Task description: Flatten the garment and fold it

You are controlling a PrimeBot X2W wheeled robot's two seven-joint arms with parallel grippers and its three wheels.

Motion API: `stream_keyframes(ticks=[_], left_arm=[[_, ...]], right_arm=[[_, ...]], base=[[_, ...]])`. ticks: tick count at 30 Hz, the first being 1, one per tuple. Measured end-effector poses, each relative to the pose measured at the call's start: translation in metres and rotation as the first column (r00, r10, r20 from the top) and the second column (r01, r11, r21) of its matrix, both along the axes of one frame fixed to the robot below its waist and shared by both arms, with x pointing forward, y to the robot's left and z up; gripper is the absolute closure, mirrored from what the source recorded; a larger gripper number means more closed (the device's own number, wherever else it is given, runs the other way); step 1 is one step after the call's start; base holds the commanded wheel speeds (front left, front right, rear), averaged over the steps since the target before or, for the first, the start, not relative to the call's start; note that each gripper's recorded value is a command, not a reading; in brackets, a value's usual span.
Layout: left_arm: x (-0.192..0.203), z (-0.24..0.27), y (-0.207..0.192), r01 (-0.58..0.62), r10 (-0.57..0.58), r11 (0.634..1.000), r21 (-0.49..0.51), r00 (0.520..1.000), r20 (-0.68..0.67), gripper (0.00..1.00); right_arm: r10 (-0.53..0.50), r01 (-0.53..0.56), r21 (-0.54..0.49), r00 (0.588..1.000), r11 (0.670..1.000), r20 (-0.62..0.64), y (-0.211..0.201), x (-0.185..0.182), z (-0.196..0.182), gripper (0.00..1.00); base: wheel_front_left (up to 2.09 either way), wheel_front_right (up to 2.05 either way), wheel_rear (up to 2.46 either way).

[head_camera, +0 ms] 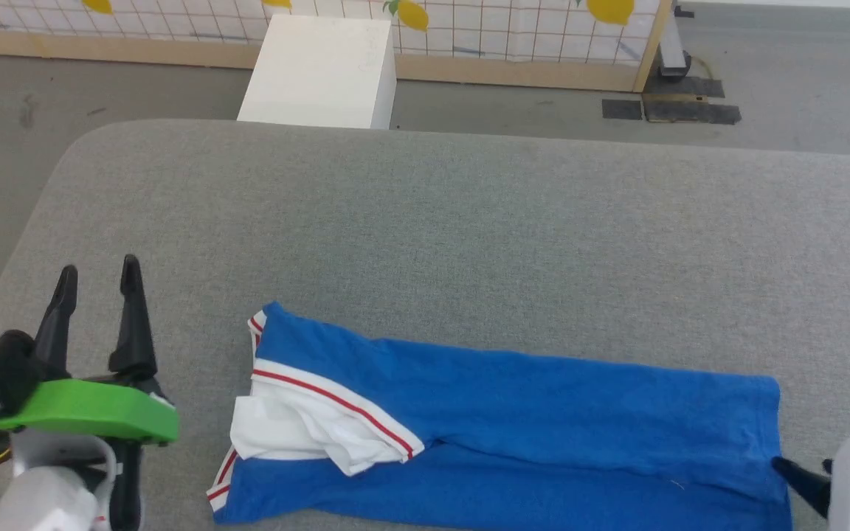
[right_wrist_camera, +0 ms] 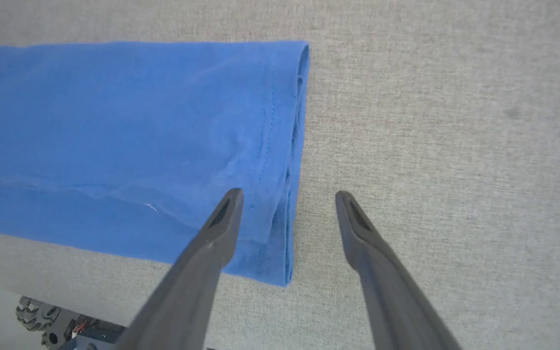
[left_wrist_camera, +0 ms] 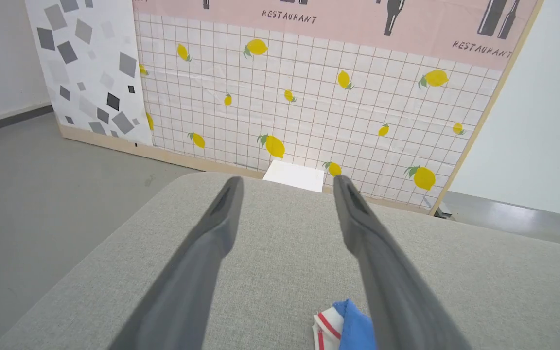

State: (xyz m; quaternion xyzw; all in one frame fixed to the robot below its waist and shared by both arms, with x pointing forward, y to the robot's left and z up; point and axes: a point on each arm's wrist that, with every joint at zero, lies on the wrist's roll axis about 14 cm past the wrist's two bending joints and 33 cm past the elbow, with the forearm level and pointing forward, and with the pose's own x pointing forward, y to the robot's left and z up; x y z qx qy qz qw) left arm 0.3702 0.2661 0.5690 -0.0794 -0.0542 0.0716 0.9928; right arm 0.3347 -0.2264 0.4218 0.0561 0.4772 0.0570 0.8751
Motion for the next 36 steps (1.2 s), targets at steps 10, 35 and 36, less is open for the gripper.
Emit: stream_keyframes(ticks=[10, 35, 36], left_arm=[[0.011, -0.007, -0.012, 0.015, -0.020, 0.998, 0.064, 0.997, 0.069, 0.00], [0.015, -0.014, -0.020, 0.023, -0.026, 0.999, 0.041, 0.996, 0.084, 0.00], [0.015, -0.015, -0.020, 0.026, -0.029, 0.999, 0.040, 0.996, 0.082, 0.00]], right_arm=[[0.154, -0.153, 0.015, 0.978, 0.988, -0.139, 0.029, -0.003, -0.046, 0.00], [-0.074, 0.060, -0.118, 0.990, 0.991, -0.119, -0.063, 0.018, -0.045, 1.00], [-0.107, 0.088, -0.154, 0.987, 0.984, -0.121, -0.077, 0.016, -0.045, 1.00]], base=[[0.00, 0.00, 0.00], [0.00, 0.00, 0.00], [0.00, 0.00, 0.00]])
